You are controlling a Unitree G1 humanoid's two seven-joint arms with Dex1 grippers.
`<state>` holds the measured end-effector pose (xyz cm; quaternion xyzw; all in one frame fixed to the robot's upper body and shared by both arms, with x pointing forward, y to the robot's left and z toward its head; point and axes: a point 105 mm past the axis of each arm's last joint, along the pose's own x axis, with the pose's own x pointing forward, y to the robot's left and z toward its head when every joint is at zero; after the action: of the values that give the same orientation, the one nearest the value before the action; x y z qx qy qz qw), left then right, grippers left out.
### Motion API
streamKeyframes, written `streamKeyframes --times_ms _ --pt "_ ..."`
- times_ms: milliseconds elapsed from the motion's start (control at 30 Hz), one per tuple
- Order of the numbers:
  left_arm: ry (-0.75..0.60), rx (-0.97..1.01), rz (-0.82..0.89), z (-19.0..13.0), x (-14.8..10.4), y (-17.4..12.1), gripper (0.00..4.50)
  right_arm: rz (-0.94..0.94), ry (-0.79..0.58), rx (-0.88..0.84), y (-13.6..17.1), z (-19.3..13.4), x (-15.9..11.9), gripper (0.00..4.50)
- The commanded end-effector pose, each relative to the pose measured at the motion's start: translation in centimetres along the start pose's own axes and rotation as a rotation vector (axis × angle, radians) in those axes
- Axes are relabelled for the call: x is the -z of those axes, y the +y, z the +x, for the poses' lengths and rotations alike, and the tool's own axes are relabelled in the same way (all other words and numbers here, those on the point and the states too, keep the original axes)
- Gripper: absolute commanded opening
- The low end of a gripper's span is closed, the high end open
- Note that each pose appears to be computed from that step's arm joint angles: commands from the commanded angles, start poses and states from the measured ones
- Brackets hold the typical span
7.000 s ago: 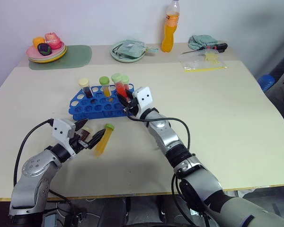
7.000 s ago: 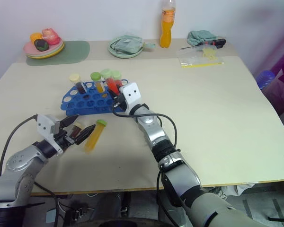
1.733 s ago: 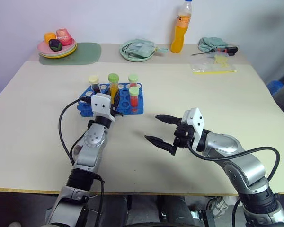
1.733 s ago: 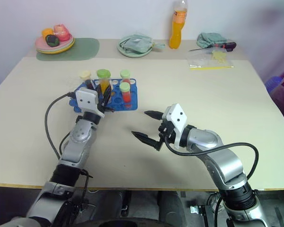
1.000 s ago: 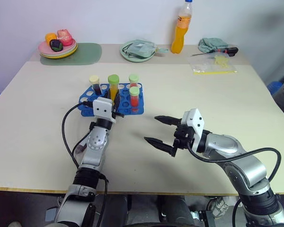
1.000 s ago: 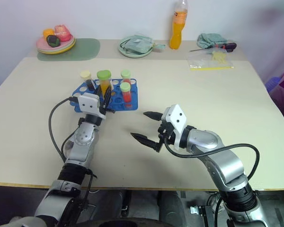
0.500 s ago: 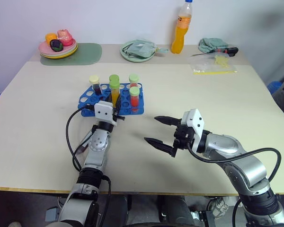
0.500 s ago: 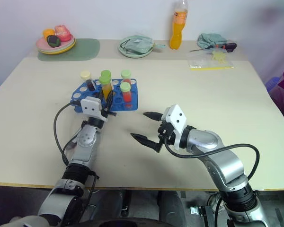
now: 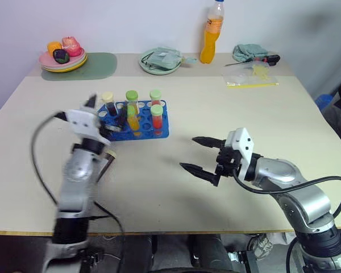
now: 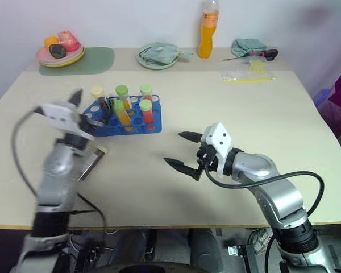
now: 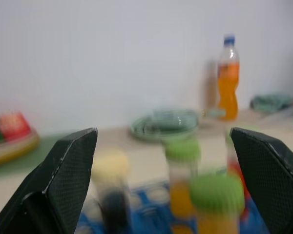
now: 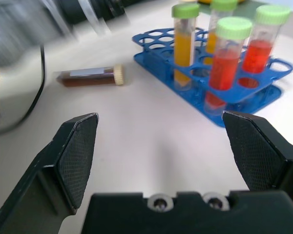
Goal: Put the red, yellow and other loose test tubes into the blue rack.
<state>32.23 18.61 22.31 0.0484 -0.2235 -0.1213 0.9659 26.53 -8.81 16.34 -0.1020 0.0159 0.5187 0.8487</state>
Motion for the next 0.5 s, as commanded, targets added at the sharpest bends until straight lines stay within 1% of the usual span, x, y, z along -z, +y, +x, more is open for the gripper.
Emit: streamKeyframes --times_ms 33,100,167,200,233,267,333,367,400,433,467,500 --pt "0.099 0.092 -0.072 -1.1 -2.0 0.5 4.47 -0.05 -0.028 -0.023 -0.3 -0.5 -1.2 4.5" --pt "0.221 0.118 -0.082 -1.8 -2.3 1.6 4.47 -0.058 -0.022 -0.027 -0.6 -0.6 -1.2 4.5" --pt "0.345 0.167 -0.067 -2.4 -2.9 2.0 4.47 -0.065 -0.017 -0.034 -0.9 -0.6 -1.1 4.5" --pt "0.417 0.182 -0.036 -2.6 -2.8 2.2 4.47 -0.068 -0.015 -0.04 -1.0 -0.6 -1.1 4.5" --pt "0.496 0.188 0.031 -2.9 -2.7 2.4 4.47 -0.07 -0.014 -0.046 -1.0 -0.6 -1.1 4.5" --pt "0.613 0.229 0.011 -3.4 -2.0 2.2 4.47 -0.072 -0.013 -0.056 -1.0 -0.5 -1.1 4.5" --pt "0.805 0.281 -0.009 -4.3 -0.9 1.8 4.47 -0.075 -0.014 -0.075 -0.9 -0.3 -1.0 4.5" --pt "0.959 0.308 -0.01 -5.1 0.0 1.7 4.47 -0.076 -0.015 -0.088 -0.8 -0.2 -1.1 4.5" --pt "1.08 0.323 -0.016 -5.8 0.6 1.7 4.47 -0.078 -0.017 -0.099 -0.7 0.0 -1.1 4.5" --pt "1.147 0.325 -0.007 -6.0 0.9 1.7 4.47 -0.081 -0.018 -0.109 -0.6 0.1 -1.1 4.5" --pt "1.191 0.34 -0.034 -6.0 1.0 1.6 4.47 -0.084 -0.019 -0.117 -0.5 0.3 -1.1 4.5" --pt "1.212 0.358 -0.059 -5.9 1.2 1.3 4.47 -0.086 -0.02 -0.123 -0.5 0.4 -1.0 4.5"
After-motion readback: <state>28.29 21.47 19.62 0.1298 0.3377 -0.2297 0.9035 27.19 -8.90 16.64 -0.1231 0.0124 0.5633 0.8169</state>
